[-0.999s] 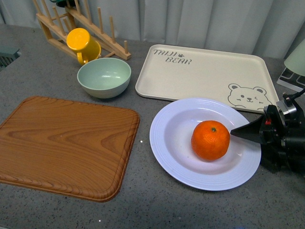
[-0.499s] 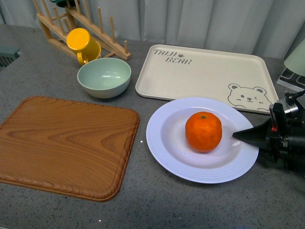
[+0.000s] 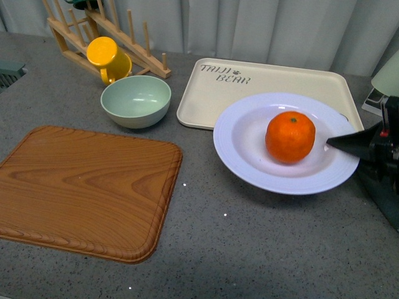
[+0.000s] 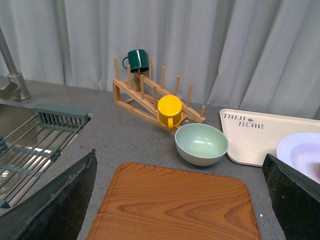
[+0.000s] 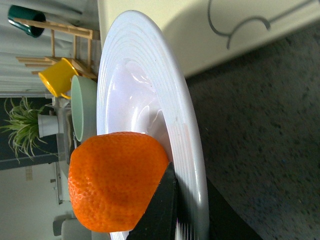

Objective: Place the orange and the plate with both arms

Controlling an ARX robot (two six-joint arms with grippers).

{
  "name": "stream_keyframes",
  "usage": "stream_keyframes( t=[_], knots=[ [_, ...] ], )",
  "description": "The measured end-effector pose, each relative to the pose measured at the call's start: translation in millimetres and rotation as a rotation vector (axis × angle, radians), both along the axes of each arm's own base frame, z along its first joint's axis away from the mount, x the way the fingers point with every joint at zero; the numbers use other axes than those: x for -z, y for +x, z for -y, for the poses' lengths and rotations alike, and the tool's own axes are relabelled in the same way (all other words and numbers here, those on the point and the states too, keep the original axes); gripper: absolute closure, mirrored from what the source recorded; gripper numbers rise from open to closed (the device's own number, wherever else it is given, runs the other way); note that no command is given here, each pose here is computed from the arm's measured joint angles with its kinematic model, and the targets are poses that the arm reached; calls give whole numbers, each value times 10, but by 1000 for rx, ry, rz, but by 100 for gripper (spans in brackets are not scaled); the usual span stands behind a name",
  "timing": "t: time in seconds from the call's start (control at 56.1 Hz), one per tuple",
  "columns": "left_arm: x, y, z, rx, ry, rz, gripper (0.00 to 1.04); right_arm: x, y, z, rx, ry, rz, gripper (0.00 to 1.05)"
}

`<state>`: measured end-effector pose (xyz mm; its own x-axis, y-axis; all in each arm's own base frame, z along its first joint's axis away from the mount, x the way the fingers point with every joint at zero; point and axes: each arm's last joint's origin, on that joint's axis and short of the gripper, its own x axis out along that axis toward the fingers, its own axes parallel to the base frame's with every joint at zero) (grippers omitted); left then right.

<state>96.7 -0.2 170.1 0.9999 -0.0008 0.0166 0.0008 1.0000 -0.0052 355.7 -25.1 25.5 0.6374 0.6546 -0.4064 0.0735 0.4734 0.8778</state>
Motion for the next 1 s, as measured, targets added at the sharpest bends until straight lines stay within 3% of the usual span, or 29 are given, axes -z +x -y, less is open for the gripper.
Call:
stream_keyframes(
  t=[0.303,0.749,0.999],
  knots=[
    [0,0,0,0,0,0,6,-182,653,-24,29,30,94,101],
    [0,0,0,0,0,0,6,5,1465,-191,115,0,9,101],
    [0,0,0,0,0,0,6,127,1633,-298,150,-49,-55,101]
  ],
)
